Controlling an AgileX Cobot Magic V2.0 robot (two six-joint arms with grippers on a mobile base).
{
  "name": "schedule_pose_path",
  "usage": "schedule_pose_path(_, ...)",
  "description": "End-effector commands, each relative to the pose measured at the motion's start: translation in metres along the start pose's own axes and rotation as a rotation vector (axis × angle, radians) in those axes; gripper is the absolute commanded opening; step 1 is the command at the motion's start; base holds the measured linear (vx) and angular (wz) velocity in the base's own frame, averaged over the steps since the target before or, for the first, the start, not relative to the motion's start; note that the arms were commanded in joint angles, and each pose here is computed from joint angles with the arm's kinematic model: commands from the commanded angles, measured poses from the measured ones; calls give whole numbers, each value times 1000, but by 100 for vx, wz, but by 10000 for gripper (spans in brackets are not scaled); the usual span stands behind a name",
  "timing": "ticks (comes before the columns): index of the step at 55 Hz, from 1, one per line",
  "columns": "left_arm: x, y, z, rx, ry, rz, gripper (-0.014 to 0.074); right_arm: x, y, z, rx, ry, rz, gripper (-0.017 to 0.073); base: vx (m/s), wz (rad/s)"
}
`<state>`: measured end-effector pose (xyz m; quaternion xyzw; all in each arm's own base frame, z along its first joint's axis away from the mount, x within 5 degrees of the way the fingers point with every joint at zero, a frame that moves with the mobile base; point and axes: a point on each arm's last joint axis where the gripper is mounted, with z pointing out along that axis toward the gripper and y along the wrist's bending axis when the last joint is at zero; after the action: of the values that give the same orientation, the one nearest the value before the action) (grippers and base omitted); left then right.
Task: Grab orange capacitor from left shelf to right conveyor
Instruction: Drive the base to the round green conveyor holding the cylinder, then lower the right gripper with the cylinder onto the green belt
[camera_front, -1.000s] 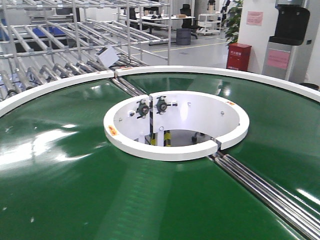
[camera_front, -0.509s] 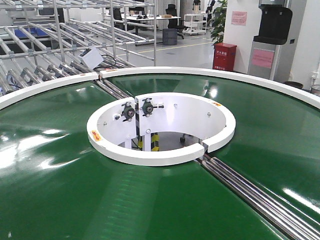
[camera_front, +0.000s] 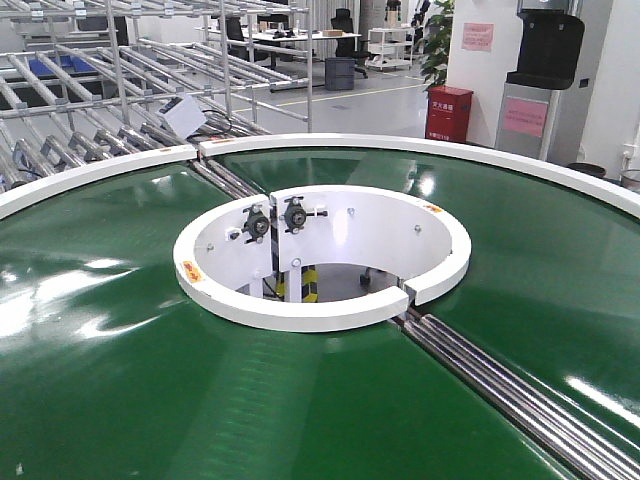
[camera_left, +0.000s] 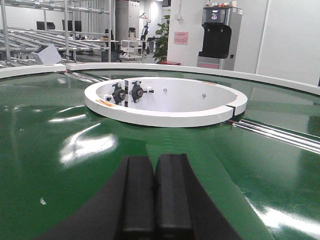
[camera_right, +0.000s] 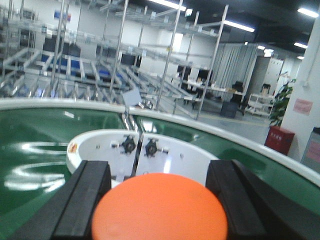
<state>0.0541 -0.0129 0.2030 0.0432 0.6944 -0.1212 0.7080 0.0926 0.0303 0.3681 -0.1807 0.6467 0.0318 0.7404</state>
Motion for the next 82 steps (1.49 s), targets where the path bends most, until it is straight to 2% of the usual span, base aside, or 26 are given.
schedule_pose_path(1, -18, -2, -2, 17, -115, -11, -6, -5, 2, 43, -12, -78, 20, -8, 0, 0)
schedule_pose_path(6, -18, -2, -2, 17, -115, -11, -6, 9, 8, 82, -37, -97, 71, -8, 0, 0)
schedule_pose_path(16, -18, -2, -2, 17, -115, -11, -6, 60, 25, 149, -83, -91, 98, -7, 0, 0)
schedule_pose_path(24, -18, -2, -2, 17, -115, -11, -6, 108, 39, 182, -113, -52, 132, -7, 0, 0)
schedule_pose_path(29, -18, -2, -2, 17, -115, -11, -6, 136, 47, 195, -129, -37, 182, -7, 0, 0)
schedule_pose_path(42, -18, -2, -2, 17, -115, -11, -6, 189, 61, 208, -158, 34, 226, -7, 0, 0)
schedule_pose_path(54, -18, -2, -2, 17, -115, -11, -6, 223, 69, 211, -173, 123, 235, -7, 0, 0)
schedule_pose_path(69, -18, -2, -2, 17, -115, -11, -6, 237, 73, 210, -178, 170, 239, 0, 0, 0)
schedule_pose_path(76, -18, -2, -2, 17, -115, -11, -6, 237, 73, 210, -178, 168, 235, 41, 0, 0)
schedule_pose_path(82, -18, -2, -2, 17, -115, -11, -6, 237, 73, 210, -178, 170, 235, 110, 0, 0)
